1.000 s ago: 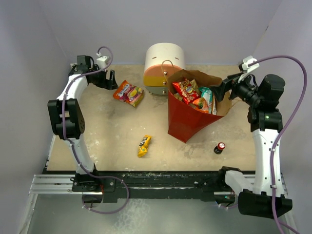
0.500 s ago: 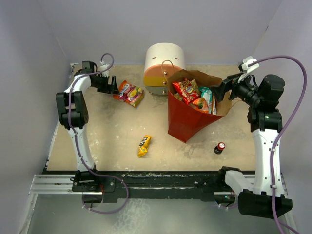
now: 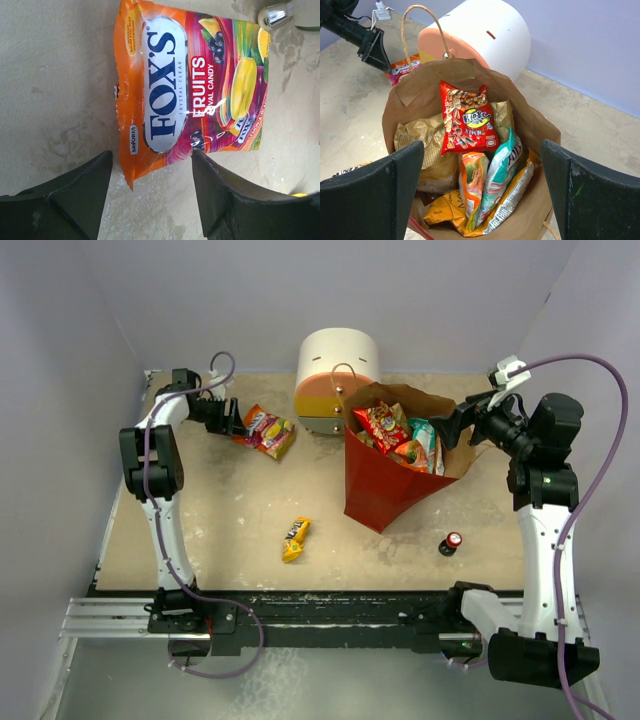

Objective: Place the snacks into the paper bag
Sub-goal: Pick up the snack from the center of the board.

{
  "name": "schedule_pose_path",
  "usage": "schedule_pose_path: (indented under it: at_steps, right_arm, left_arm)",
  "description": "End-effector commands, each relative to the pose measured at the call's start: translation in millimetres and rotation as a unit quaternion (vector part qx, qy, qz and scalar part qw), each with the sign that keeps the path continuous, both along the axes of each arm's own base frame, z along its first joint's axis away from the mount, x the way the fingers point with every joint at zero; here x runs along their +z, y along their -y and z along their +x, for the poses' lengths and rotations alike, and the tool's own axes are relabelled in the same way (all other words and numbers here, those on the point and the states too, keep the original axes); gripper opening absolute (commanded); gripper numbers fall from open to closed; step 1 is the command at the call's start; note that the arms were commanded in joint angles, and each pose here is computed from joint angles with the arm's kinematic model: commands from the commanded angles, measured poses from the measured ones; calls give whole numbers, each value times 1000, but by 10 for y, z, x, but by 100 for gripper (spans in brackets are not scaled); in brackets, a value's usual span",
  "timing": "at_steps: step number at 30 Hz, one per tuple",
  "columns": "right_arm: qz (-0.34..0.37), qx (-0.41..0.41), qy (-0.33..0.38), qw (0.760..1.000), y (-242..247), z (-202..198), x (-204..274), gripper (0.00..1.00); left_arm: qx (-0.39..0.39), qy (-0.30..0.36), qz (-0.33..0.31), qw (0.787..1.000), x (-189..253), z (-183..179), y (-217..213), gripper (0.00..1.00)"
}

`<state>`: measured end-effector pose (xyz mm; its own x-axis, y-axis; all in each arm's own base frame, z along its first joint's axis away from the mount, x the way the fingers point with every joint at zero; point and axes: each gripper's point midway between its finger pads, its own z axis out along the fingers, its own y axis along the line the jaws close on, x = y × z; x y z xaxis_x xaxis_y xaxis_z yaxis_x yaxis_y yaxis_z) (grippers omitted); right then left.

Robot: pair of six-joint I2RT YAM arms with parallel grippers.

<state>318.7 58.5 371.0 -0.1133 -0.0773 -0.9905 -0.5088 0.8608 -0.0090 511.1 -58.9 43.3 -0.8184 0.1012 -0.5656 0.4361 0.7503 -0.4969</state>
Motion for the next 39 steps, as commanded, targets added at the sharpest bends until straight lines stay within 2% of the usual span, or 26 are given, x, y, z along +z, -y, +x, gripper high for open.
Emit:
schedule_pose_path:
  at_steps: [1,9,18,21,23,26,33,39]
  right_arm:
    - [-5,13,29,999,-24,-10,131,99]
    - [-4,14,28,1000,-27,-1,113,99]
    - [-4,9,27,1000,-5,-6,107,99]
    - [-3,6,27,1000,12,-6,108,99]
    - [-3,4,28,1000,20,-5,115,99]
    - [-3,3,28,1000,29,10,117,99]
    - [6,17,27,999,-10,57,163,97]
    - [17,54,26,998,-111,84,208,93]
  left_arm:
    - [-1,-23,-35,999,-66,-78,72,66]
    - [-1,-40,-63,997,-162,-145,166,56]
    - [7,-26,-63,998,-160,-61,247,38]
    - [8,-14,-65,998,-78,-19,253,28]
    - [1,-1,-68,998,26,-6,266,13]
    - [-17,22,-73,997,262,-12,284,0]
    - [-59,95,-13,994,868,-177,193,0]
    - [-132,162,48,977,1422,-547,209,0]
